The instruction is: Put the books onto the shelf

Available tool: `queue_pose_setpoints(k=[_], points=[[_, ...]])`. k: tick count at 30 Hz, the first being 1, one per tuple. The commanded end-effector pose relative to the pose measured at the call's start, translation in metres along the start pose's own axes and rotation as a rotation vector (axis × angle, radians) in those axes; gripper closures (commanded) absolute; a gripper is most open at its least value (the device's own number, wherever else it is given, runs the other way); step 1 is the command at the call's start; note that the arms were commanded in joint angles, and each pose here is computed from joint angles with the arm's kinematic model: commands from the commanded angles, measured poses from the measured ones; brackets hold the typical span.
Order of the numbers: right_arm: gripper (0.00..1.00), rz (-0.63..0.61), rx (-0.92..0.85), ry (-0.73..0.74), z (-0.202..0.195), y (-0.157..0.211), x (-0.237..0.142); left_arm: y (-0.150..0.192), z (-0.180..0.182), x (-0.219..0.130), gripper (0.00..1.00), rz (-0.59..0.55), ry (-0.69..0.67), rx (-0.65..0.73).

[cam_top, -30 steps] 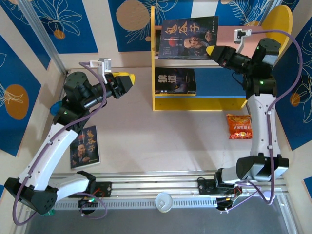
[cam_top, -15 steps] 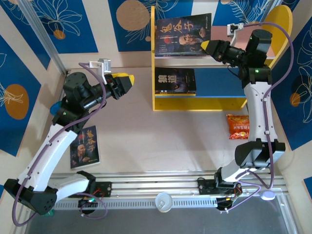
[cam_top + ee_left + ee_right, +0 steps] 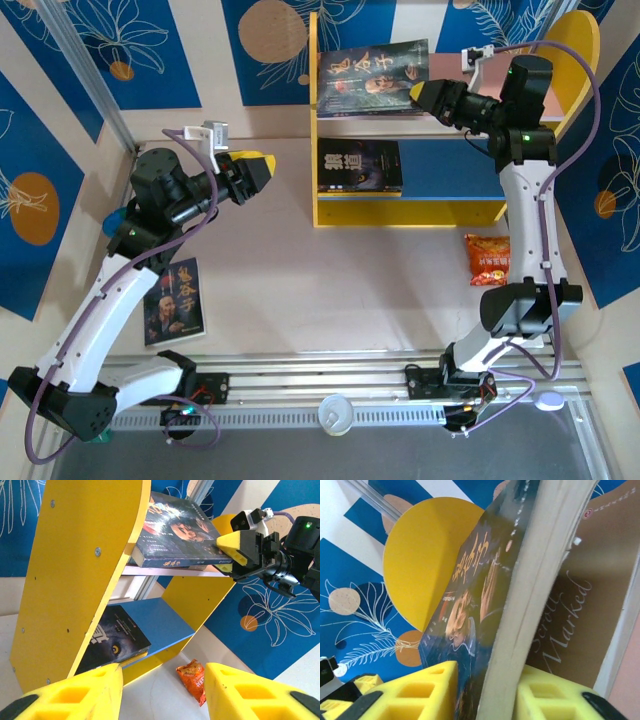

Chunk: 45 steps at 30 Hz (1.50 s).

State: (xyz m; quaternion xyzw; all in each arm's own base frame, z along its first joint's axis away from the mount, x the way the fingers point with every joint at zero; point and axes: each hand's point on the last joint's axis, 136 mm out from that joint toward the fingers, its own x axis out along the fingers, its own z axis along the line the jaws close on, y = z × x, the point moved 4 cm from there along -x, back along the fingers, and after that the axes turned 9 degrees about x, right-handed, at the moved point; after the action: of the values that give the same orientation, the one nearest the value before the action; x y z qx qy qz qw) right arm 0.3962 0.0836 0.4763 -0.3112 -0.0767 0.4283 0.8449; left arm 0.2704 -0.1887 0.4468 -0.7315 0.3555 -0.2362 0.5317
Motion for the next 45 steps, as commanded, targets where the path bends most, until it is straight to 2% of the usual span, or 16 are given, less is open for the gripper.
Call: queue_pose_setpoints(k=[1,13,21,27,45], points=[[0.64,-0.007,-0.066,0.023,0.006,-0.001,-0.001,-0.005,-0.003,0.001,0.54,-0.013,0.006,0.017],[0.43,-0.035,-0.102,0.101,-0.002,-0.009,0.001,-0.008,-0.001,0.0,0.53,-0.009,-0.015,0.015],[0.33,-0.046,-0.118,0.115,-0.001,-0.01,0.0,-0.008,-0.001,-0.004,0.54,-0.004,-0.037,0.016],[0.28,-0.055,-0.123,0.13,-0.001,-0.011,-0.001,-0.006,0.001,-0.007,0.53,0.004,-0.057,0.028],[0.23,-0.078,-0.144,0.182,-0.001,-0.013,-0.01,-0.005,0.002,-0.006,0.52,0.025,-0.068,0.043]])
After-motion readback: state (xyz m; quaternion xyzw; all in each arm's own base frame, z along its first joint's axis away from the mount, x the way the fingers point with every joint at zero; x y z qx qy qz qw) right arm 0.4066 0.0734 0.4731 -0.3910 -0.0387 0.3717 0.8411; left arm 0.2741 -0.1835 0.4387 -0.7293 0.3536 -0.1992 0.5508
